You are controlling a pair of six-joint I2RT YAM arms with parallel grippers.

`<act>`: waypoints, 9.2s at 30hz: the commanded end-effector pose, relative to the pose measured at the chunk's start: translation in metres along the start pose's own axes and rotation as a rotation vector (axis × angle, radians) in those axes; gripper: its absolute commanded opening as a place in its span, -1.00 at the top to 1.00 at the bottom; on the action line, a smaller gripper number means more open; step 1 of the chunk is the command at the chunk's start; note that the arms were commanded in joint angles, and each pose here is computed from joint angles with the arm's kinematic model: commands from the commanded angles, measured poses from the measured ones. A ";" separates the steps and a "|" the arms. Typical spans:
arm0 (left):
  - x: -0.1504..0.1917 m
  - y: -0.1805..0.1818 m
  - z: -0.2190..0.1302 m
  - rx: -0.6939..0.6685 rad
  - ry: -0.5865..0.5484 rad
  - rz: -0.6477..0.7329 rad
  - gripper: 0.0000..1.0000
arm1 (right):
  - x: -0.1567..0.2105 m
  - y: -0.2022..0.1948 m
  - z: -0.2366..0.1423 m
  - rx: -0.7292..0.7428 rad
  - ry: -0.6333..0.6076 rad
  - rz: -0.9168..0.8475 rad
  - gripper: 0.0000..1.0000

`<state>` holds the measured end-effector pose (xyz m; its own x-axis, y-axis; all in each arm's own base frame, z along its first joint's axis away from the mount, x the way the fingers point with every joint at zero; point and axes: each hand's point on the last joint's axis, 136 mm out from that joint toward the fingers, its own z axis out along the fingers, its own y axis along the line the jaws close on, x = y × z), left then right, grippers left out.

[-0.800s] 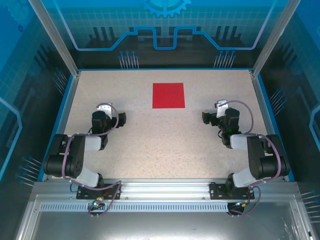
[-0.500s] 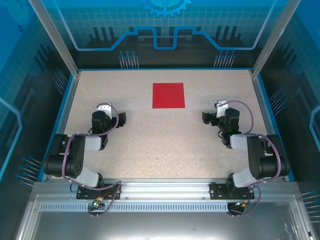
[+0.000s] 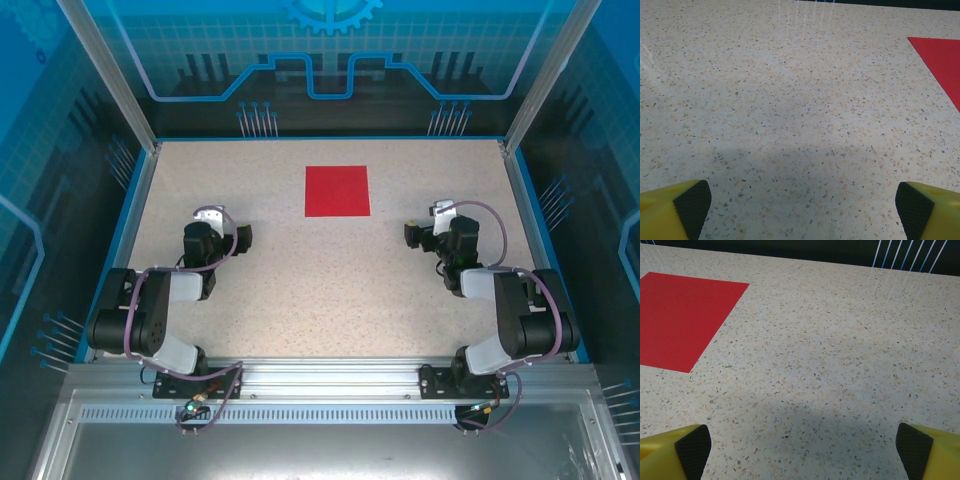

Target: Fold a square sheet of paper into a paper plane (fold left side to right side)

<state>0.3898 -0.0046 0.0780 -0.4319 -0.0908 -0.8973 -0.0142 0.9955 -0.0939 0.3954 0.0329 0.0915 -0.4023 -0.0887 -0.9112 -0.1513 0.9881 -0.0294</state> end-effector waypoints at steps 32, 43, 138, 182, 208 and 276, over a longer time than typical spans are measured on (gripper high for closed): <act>-0.067 -0.250 0.061 0.244 0.321 0.031 -0.97 | -0.043 0.039 -0.138 -0.064 0.094 0.332 -0.98; -0.008 -0.297 0.140 0.085 0.560 0.079 -0.97 | -0.032 0.041 -0.157 -0.067 0.098 0.358 -0.98; 0.143 -0.225 -0.043 0.158 0.871 -0.305 -0.12 | 0.076 0.223 0.021 -0.258 0.832 0.142 -0.98; -0.088 -0.228 -0.193 0.958 0.197 -0.415 -0.97 | -0.101 0.236 -0.171 -1.171 0.419 0.431 0.39; -0.013 -0.237 -0.129 0.789 0.492 -0.427 1.00 | -0.044 0.169 -0.150 -0.593 0.501 0.282 -0.63; 0.025 -0.274 -0.089 0.744 0.688 -0.462 -0.07 | 0.130 0.208 -0.063 -0.399 0.981 0.308 0.64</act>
<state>0.2969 -0.2592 0.1043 -0.9337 -0.1966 -0.2994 0.1052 0.6485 -0.7539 0.2750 0.2314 0.0118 -0.9783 -0.0554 -0.1997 -0.1505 0.8522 0.5011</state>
